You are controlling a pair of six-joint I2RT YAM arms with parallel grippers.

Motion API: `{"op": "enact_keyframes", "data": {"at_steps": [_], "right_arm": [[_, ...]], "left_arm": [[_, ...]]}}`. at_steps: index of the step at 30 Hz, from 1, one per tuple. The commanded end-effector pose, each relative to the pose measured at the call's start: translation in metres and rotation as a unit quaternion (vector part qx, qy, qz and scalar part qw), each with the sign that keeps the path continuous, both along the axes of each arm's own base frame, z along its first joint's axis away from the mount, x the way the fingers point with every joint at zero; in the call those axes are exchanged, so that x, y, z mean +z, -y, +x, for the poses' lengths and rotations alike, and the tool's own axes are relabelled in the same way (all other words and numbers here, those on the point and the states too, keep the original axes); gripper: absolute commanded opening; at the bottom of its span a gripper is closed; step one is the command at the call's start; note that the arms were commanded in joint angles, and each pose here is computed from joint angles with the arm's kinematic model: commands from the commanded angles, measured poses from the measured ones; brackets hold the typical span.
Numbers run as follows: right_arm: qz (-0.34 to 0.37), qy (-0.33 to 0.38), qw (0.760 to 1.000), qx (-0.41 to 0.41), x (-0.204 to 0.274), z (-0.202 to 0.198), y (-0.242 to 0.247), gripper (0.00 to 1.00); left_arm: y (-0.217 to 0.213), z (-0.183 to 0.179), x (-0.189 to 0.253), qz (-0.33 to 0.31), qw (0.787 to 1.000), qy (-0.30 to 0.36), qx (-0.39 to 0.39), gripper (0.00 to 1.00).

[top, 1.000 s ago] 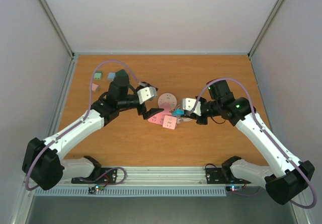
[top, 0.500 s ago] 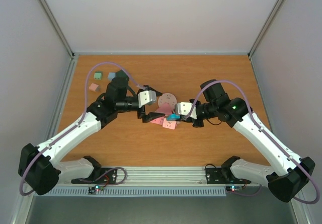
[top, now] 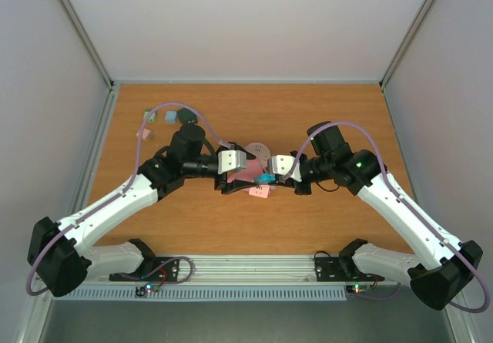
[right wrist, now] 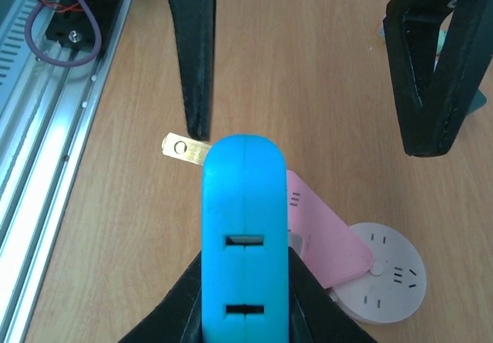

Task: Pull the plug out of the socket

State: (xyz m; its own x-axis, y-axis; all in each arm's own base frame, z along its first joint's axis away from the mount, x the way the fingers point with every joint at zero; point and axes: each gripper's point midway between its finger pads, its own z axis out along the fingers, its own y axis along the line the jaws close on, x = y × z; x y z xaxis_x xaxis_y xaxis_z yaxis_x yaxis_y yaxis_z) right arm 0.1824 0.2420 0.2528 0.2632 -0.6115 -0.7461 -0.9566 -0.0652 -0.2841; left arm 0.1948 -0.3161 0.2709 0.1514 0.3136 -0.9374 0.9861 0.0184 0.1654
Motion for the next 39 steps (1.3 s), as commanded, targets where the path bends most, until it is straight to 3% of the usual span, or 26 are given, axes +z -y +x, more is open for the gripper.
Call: {"op": "enact_keyframes", "data": {"at_steps": [1, 17, 22, 29, 34, 39], "right_arm": [[0.041, -0.004, 0.999, 0.006, 0.027, -0.004, -0.010, 0.16], [0.071, -0.072, 0.995, -0.007, 0.038, -0.001, -0.027, 0.16], [0.064, -0.077, 0.995, -0.016, 0.033, 0.003, -0.027, 0.15], [0.057, -0.069, 0.996, -0.010, 0.030, 0.002, -0.025, 0.15], [0.051, -0.062, 0.997, 0.005, 0.025, -0.002, -0.025, 0.15], [0.050, -0.063, 0.997, 0.015, 0.024, -0.006, -0.026, 0.15]], "left_arm": [[0.005, 0.012, 0.012, -0.010, 1.000, 0.019, 0.023, 0.74], [0.006, 0.022, 0.015, -0.016, 0.998, 0.001, 0.058, 0.52], [-0.004, -0.013, 0.011, -0.019, 0.999, 0.027, -0.010, 0.57], [-0.021, -0.036, -0.016, 0.032, 0.998, 0.034, -0.052, 0.58], [-0.019, -0.032, 0.003, -0.016, 0.999, 0.027, -0.026, 0.56], [-0.013, -0.029, 0.025, -0.063, 0.997, -0.045, -0.007, 0.51]]}}
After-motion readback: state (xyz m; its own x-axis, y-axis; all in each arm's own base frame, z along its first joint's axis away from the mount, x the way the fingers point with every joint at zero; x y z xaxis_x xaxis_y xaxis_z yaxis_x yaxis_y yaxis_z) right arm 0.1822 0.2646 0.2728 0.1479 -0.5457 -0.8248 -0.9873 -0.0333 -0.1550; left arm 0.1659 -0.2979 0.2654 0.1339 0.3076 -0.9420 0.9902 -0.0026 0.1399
